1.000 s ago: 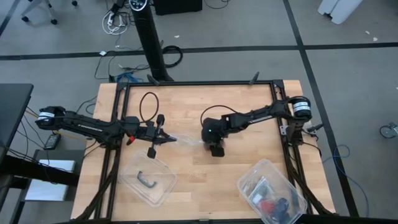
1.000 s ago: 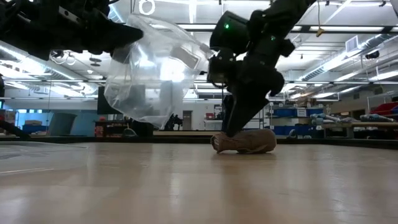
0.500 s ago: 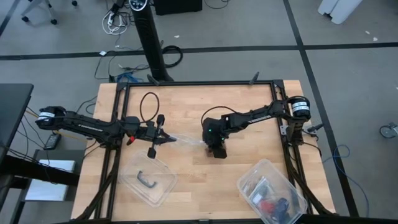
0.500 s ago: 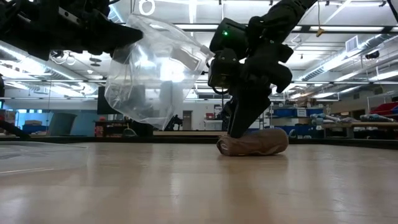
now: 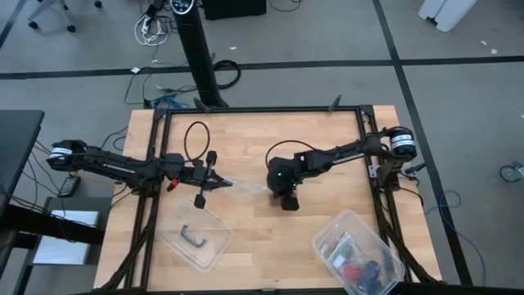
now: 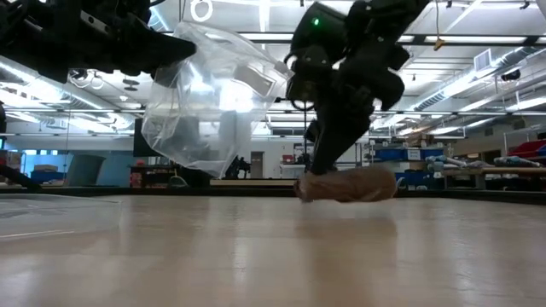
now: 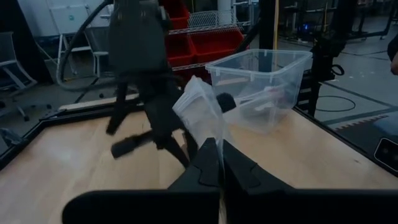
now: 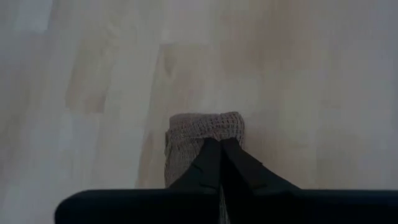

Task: Roll bandage
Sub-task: Put the rolled brown bandage into the transparent zip bag

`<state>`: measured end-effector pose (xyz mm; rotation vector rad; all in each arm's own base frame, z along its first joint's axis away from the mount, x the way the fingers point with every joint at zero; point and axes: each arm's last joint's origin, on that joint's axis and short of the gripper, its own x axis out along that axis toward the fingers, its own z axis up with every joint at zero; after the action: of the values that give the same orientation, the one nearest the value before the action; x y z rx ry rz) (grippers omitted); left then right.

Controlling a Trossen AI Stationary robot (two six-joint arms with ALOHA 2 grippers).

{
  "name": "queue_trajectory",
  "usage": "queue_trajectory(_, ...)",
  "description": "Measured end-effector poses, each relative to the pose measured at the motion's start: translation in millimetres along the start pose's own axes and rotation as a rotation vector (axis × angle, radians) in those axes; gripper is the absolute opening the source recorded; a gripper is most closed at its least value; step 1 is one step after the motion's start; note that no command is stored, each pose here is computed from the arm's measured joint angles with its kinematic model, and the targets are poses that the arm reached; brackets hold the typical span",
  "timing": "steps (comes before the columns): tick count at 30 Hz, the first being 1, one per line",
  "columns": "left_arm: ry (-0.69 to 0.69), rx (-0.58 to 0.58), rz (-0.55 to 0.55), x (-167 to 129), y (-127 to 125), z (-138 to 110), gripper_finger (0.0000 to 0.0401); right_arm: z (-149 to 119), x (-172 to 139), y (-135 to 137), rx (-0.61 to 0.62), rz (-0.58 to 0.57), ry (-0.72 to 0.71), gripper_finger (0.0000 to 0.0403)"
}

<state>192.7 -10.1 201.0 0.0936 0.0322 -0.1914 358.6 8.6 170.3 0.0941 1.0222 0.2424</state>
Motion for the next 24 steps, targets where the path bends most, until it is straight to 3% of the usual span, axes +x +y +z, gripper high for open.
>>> queue_trajectory(5, -0.001, 0.0, 0.0, 0, 0, 0, 0.0, 3, -22, 7, 0.063, -0.133, -0.017, 0.001)
queue_trajectory(9, -0.002, -0.001, 0.0, 0, 0, 0, 0.0, -1, -30, 9, 0.11, -0.209, 0.016, 0.004)
queue_trajectory(14, -0.001, -0.003, 0.0, 0, 0, 0, 0.0, 1, -27, 11, 0.171, -0.191, -0.008, 0.0129)
queue_trajectory(20, -0.018, 0.013, 0.002, -1, 0, 3, 0.0, 7, -15, 29, 0.084, -0.277, -0.074, 0.0256)
queue_trajectory(24, -0.028, 0.016, 0.003, -2, 0, 5, 0.0, 7, -2, 37, 0.027, -0.345, -0.086, 0.0302)
